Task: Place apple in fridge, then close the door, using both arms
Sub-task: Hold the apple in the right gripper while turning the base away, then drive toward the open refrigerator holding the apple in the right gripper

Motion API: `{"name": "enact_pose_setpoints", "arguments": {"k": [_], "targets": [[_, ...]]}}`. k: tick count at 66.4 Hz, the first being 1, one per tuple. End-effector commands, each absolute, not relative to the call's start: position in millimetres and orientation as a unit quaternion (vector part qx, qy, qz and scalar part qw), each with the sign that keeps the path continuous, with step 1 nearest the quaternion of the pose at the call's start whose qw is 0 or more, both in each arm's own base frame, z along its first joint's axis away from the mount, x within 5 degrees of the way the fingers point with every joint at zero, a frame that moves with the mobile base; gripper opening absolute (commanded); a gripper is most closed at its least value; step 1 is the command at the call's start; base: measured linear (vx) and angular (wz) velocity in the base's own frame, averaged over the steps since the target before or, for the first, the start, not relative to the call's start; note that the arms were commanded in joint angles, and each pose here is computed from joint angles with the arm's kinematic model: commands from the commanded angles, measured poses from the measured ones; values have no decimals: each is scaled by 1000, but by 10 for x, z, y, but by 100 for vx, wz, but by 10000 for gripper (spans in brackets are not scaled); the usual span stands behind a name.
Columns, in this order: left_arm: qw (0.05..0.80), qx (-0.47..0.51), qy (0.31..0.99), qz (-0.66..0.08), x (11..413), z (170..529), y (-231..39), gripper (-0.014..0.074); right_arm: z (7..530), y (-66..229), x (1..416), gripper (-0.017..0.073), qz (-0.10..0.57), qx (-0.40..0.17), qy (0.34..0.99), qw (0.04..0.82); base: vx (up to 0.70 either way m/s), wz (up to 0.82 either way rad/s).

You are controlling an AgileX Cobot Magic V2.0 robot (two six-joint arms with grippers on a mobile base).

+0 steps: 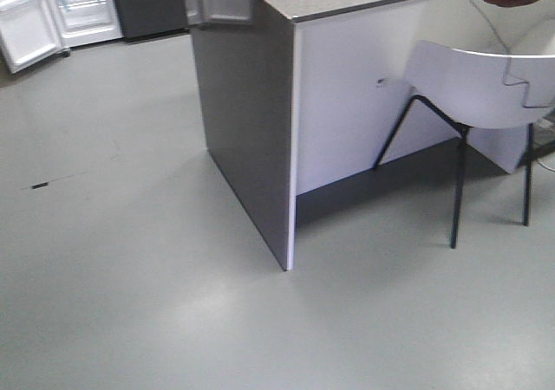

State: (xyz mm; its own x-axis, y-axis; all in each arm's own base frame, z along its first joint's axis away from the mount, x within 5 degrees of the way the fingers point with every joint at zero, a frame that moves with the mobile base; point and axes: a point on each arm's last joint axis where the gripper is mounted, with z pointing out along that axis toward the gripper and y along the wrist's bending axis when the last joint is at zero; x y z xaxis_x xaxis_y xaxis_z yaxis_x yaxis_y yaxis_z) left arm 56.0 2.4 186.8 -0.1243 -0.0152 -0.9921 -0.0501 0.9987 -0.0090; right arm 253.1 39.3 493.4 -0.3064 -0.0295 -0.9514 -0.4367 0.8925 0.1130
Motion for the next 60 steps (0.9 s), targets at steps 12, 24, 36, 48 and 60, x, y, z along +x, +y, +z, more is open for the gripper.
{"name": "enact_pose_setpoints", "arguments": {"k": [12,24,36,48,60], "targets": [[690,-26,723,12,560,1896,27,-8,5157,384,2421,141,179,-137,752,620,9,35],[690,-26,723,12,560,1896,27,-8,5157,384,2421,141,179,-137,752,620,9,31],[690,-26,723,12,560,1896,27,-8,5157,384,2421,141,179,-137,752,620,10,22],[690,-26,723,12,560,1896,27,-8,5157,384,2421,141,179,-137,752,620,10,15],[690,-26,723,12,560,1896,27,-8,5157,384,2421,141,179,-137,752,620,11,8]]}}
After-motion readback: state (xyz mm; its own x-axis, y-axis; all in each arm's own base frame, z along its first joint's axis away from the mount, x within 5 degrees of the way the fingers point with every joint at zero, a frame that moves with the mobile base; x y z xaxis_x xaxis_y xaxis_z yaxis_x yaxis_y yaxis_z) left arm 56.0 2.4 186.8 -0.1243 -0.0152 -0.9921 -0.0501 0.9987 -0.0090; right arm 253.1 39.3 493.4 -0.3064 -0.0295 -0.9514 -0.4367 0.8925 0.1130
